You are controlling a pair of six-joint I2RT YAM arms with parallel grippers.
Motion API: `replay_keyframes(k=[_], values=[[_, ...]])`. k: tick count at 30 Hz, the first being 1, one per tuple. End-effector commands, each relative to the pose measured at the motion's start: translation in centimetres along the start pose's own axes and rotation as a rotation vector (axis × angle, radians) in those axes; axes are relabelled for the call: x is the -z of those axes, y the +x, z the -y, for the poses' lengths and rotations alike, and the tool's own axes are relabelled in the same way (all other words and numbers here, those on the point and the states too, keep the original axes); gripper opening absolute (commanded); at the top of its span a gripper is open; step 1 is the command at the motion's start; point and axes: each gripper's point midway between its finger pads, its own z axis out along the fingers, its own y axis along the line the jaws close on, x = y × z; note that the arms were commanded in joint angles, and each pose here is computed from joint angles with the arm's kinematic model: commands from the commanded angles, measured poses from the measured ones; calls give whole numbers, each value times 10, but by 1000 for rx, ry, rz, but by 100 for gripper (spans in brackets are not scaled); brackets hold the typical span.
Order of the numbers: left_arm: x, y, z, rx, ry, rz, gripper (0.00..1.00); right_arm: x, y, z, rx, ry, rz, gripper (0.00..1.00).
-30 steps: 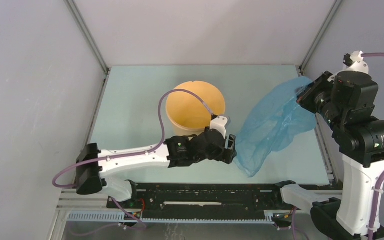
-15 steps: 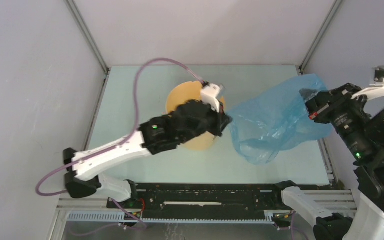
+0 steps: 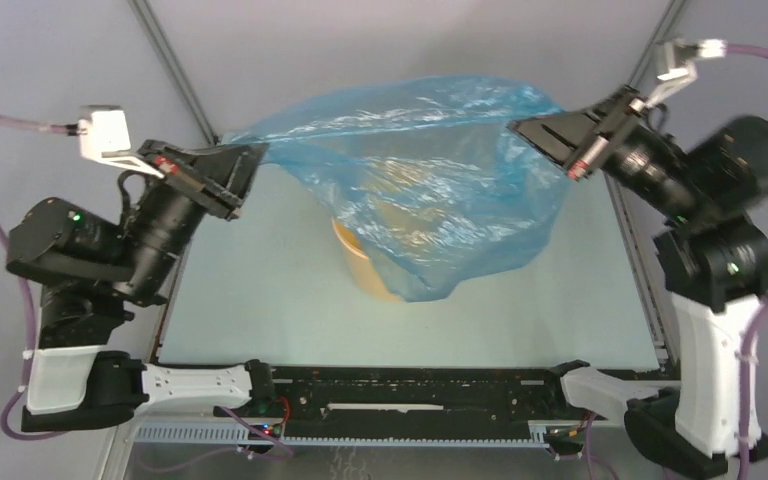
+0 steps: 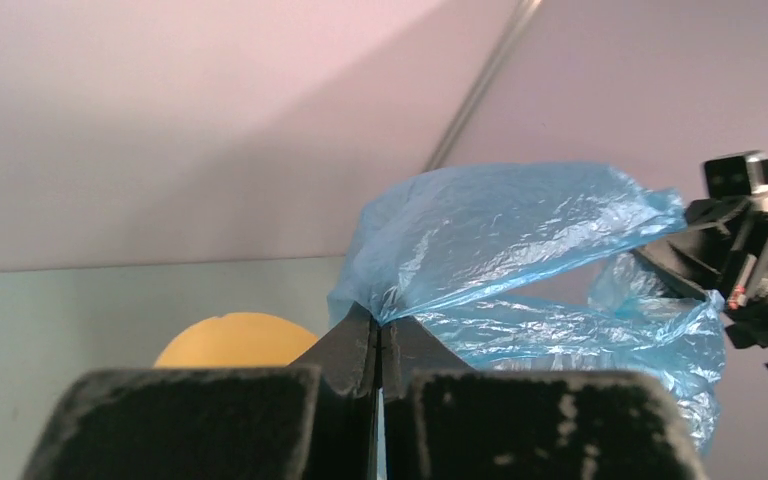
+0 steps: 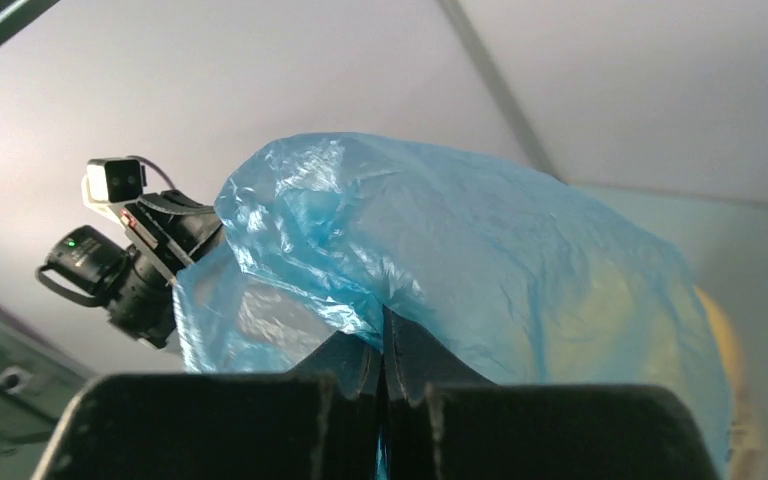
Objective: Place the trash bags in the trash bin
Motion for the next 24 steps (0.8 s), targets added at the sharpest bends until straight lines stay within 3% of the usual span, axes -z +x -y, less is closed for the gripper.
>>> replay_keyframes(k=[1, 5, 11, 24], values=[[8, 8, -35, -86, -148, -27, 0, -30, 18, -12, -137, -127, -112, 0], [5, 8, -38, -98, -178, -27, 0, -57, 48, 17, -274, -70, -222, 0], [-22, 18, -38, -152, -217, -48, 0, -77, 66, 61, -327, 21, -294, 0], [-53, -45, -16, -148, -136, 67, 0, -107, 20, 39, -332, -83, -229, 0]])
